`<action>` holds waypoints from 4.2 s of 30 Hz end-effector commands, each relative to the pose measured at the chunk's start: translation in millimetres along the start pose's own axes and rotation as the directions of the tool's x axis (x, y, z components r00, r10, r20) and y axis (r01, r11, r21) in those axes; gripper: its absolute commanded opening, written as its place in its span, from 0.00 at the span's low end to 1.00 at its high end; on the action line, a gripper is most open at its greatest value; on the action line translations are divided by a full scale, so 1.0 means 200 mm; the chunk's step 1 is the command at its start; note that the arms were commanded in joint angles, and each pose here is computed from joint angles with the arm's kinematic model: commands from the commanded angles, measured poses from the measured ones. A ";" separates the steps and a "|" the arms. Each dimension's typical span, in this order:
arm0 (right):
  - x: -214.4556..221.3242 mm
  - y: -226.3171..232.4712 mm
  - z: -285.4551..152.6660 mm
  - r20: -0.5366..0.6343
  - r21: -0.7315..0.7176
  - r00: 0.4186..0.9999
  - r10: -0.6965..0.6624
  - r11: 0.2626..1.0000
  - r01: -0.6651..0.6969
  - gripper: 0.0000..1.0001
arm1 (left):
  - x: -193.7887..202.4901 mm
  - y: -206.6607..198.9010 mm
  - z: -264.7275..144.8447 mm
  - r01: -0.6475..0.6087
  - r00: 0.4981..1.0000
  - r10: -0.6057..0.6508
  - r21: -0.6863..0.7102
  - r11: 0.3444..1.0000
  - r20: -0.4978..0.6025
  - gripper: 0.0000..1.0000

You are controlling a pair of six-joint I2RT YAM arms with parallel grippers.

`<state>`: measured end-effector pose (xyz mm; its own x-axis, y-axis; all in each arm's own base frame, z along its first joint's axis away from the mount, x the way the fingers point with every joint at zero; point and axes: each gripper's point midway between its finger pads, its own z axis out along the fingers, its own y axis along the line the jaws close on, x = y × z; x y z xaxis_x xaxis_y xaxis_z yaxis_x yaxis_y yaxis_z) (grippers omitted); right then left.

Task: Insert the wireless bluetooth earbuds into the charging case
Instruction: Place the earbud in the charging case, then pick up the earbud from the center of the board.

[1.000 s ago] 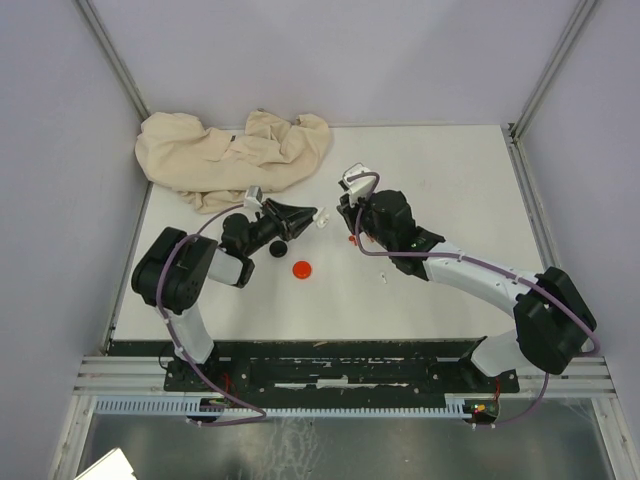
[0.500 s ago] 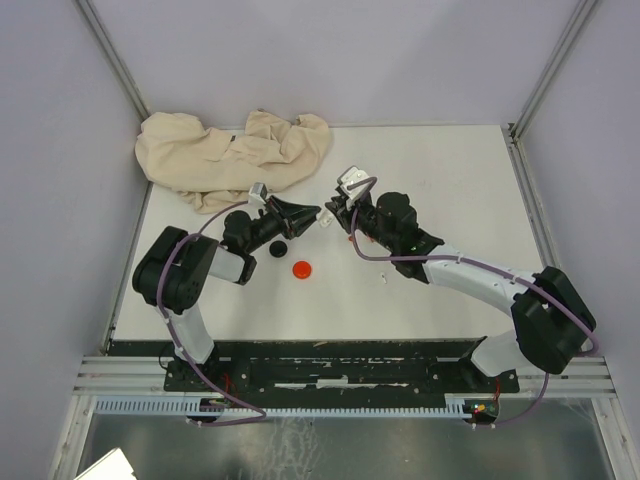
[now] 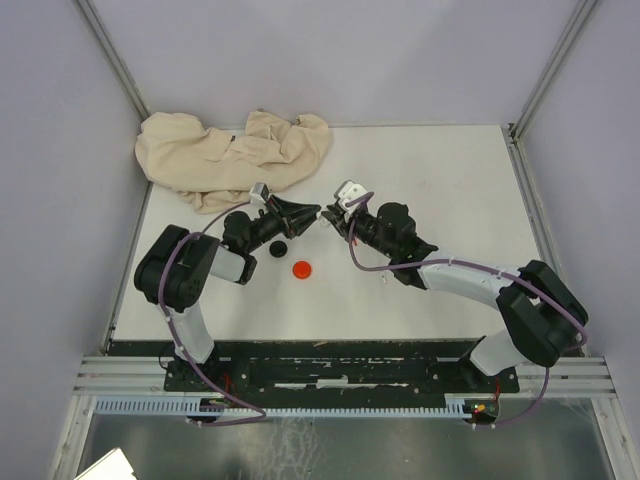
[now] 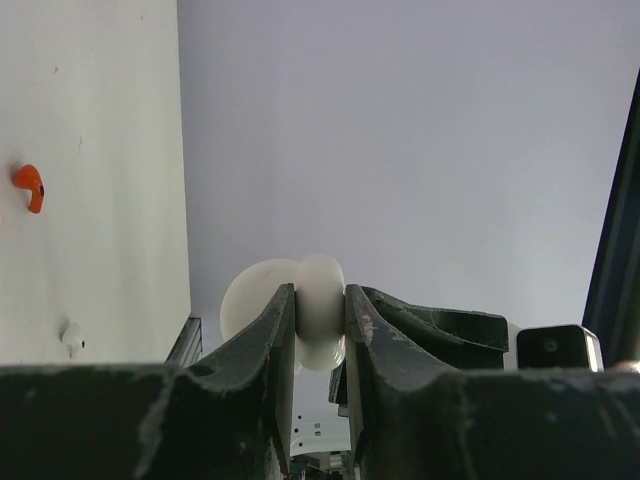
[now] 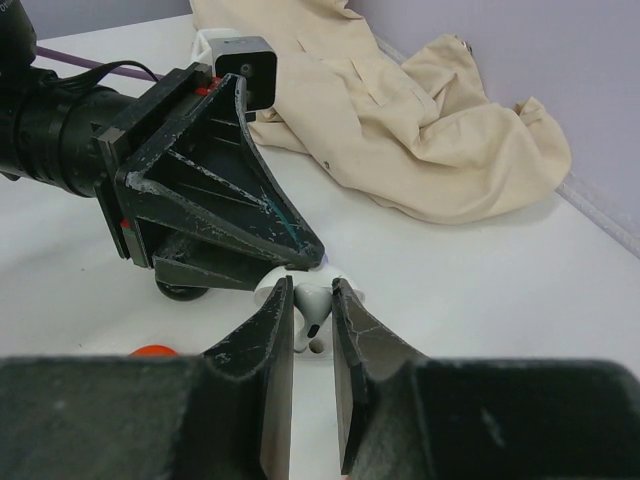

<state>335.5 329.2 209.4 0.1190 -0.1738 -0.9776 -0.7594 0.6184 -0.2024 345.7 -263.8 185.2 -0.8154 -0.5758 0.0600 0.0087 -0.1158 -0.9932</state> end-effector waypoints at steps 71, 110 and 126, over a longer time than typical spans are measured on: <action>0.12 -0.44 -0.35 -0.440 0.515 0.807 0.394 0.847 -0.132 0.49 | -0.04 -0.03 0.03 -0.002 1.000 0.001 0.059 0.998 0.002 0.03; 0.95 0.00 -0.61 -0.834 0.387 0.300 0.462 0.879 -0.278 0.54 | 0.01 -0.04 0.02 -0.140 0.988 0.140 0.008 0.990 -0.063 0.03; 1.00 -0.01 -0.65 -0.846 0.392 0.260 0.466 0.873 -0.290 0.47 | 0.01 -0.03 0.03 -0.137 0.988 0.137 0.008 0.991 -0.065 0.03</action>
<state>272.3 187.2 18.5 -0.8721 -0.3971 -0.2858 -0.4320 0.8992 0.0690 346.4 -266.3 171.0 -0.8375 -0.5462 0.0124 0.0107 -0.0391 -0.9992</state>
